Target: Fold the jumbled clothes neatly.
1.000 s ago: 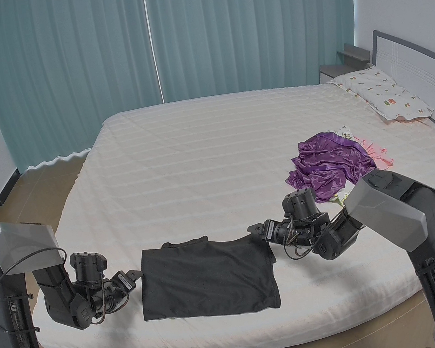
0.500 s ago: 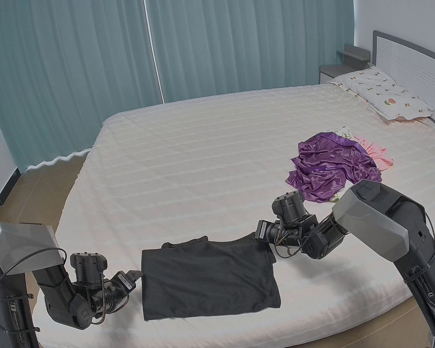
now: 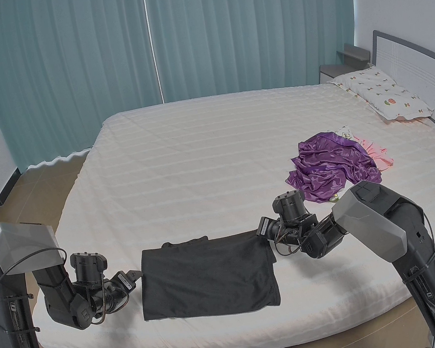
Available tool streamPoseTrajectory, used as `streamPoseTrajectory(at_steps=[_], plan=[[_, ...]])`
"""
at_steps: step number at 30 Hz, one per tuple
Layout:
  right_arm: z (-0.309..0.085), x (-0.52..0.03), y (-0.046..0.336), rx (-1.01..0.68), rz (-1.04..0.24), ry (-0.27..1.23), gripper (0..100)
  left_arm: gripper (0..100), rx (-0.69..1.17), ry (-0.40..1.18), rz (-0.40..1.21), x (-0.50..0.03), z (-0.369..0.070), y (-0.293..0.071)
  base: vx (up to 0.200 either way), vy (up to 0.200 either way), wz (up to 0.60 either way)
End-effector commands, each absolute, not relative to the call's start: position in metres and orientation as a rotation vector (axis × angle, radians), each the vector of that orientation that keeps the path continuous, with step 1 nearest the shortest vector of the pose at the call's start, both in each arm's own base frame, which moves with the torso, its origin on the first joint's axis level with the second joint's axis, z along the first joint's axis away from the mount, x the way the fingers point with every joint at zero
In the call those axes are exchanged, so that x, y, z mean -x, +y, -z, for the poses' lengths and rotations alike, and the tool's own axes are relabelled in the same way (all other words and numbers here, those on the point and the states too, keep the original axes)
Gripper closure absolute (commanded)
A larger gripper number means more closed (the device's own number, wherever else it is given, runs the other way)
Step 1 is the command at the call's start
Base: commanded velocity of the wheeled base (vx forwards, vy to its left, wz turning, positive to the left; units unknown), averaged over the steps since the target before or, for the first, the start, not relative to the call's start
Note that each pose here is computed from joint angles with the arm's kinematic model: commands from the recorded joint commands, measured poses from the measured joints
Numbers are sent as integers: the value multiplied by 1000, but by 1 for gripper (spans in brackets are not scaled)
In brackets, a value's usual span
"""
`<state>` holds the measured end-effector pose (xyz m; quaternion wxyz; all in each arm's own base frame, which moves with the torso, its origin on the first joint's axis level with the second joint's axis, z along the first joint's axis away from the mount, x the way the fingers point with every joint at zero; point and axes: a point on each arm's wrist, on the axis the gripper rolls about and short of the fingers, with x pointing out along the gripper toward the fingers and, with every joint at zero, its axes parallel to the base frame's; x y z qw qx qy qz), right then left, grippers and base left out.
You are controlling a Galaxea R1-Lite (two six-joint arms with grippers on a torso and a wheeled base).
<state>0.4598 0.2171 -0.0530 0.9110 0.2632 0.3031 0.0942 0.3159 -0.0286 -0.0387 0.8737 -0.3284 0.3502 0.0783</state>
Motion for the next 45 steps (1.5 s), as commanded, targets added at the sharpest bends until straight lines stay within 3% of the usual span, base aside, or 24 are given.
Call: streamPoseTrajectory(at_steps=[1,23,24,33,38,45], plan=[[52,-461,215,-543,-182,617,100,0,687,731,-164,-316,39,-28,0,0,0],[58,-461,208,-540,-156,637,100,0,686,733,-163,-316,39,-29,0,0,0],[58,-461,208,-542,-155,638,0,0,686,733,-163,-316,39,-29,0,0,0],[45,-456,203,-544,-123,597,0,0,691,732,-164,-315,38,-28,0,0,0],[-10,-435,155,-580,-70,533,0,0,709,735,-165,-312,37,-24,0,0,0],[-97,-351,86,-617,-57,393,0,0,646,500,-93,-299,-10,-14,0,0,0]])
